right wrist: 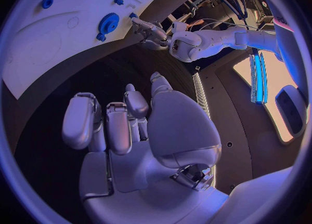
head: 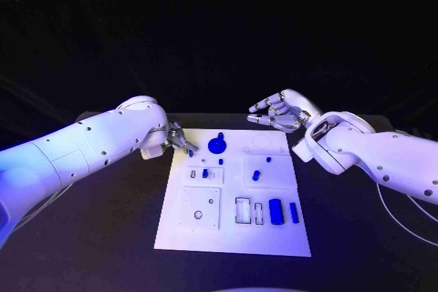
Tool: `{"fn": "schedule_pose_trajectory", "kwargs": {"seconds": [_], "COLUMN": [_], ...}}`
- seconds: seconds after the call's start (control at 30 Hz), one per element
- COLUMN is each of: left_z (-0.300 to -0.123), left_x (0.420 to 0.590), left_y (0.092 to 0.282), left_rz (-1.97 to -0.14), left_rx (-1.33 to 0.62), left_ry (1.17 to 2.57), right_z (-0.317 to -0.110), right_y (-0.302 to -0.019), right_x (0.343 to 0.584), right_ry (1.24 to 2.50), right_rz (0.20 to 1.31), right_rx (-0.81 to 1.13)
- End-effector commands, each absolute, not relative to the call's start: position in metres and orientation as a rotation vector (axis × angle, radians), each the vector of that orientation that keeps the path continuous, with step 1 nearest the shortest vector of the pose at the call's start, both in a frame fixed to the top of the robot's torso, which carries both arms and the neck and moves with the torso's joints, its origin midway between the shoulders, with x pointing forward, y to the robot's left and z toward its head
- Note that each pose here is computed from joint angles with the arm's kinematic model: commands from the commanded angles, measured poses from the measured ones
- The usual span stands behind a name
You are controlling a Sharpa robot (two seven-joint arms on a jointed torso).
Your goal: Assemble the parts on the task board
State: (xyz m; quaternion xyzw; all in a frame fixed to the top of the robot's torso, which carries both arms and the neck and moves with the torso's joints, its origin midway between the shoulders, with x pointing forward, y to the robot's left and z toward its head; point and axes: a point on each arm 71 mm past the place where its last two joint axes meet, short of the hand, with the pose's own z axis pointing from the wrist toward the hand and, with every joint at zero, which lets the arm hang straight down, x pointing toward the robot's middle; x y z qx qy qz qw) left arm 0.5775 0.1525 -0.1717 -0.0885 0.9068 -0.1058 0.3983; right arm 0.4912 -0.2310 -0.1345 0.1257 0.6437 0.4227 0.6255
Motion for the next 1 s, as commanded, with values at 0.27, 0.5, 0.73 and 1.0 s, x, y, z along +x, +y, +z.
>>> {"fn": "schedule_pose_trajectory", "kwargs": {"seconds": [0.27,0.5,0.73,1.0], "left_z": [-0.1732,-0.1735,-0.174,-0.1744], "left_x": [0.5778,0.5783,0.5785,0.5783], "left_y": [0.1501,0.1478,0.1474,0.1476], "left_rz": [-0.274,-0.284,-0.276,-0.265], "left_rx": [-0.202,-0.205,-0.213,-0.216], "left_ry": [2.318,2.319,2.32,2.325], "right_z": [-0.1351,-0.1353,-0.1352,-0.1351], "right_y": [-0.2291,-0.228,-0.2279,-0.2285], "right_x": [0.4909,0.4909,0.491,0.491], "right_ry": [1.487,1.49,1.488,1.486], "right_rz": [0.98,0.982,0.981,0.976], "right_rx": [0.278,0.277,0.278,0.283]}}
